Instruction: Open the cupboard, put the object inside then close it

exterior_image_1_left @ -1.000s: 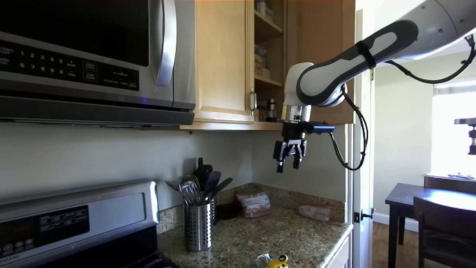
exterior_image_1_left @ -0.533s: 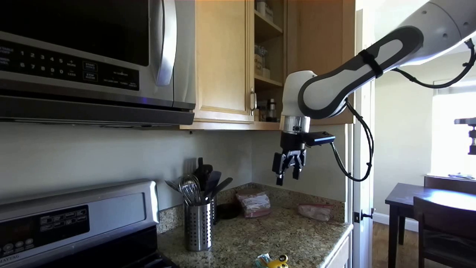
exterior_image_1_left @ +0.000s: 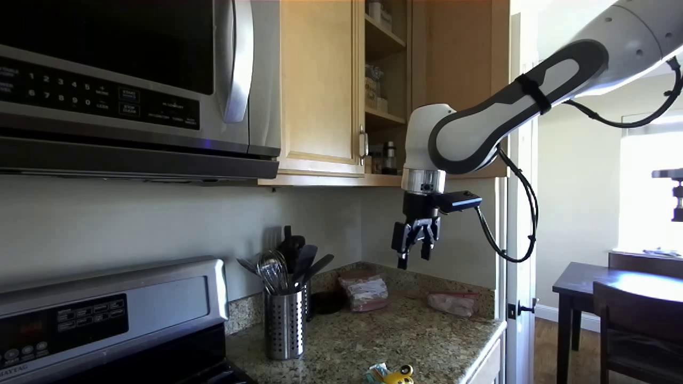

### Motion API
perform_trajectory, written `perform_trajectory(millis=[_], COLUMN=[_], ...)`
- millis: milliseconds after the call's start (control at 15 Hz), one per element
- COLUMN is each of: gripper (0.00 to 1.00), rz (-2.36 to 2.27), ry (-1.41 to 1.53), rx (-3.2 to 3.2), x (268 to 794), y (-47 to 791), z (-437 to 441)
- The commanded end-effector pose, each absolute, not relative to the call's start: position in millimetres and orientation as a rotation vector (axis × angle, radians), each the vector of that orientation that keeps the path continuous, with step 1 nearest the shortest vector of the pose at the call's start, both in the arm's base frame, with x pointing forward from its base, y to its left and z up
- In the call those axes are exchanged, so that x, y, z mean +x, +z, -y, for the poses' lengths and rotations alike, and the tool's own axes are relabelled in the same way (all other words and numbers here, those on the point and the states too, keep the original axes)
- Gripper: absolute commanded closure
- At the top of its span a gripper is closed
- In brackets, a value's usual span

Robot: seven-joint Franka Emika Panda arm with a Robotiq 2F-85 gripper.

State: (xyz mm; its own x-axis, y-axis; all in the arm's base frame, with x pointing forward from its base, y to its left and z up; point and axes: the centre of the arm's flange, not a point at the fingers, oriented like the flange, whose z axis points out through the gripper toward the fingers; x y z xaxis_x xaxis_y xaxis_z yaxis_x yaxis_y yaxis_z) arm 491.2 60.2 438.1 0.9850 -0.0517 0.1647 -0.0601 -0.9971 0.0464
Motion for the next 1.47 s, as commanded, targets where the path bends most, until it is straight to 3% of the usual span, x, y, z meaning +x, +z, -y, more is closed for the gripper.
perform_trajectory(millis=[0,733,1400], gripper=[0.00,0.00,0.00], rz=[0.067,-0.019,0.000], ry=[0.200,-0.079,-0.126], rx=[3.099,3.267,3.339], x=[495.3,497.3,495.7], y=[410.0,262.3,200.7], z=[-66.1,-68.5,-48.7])
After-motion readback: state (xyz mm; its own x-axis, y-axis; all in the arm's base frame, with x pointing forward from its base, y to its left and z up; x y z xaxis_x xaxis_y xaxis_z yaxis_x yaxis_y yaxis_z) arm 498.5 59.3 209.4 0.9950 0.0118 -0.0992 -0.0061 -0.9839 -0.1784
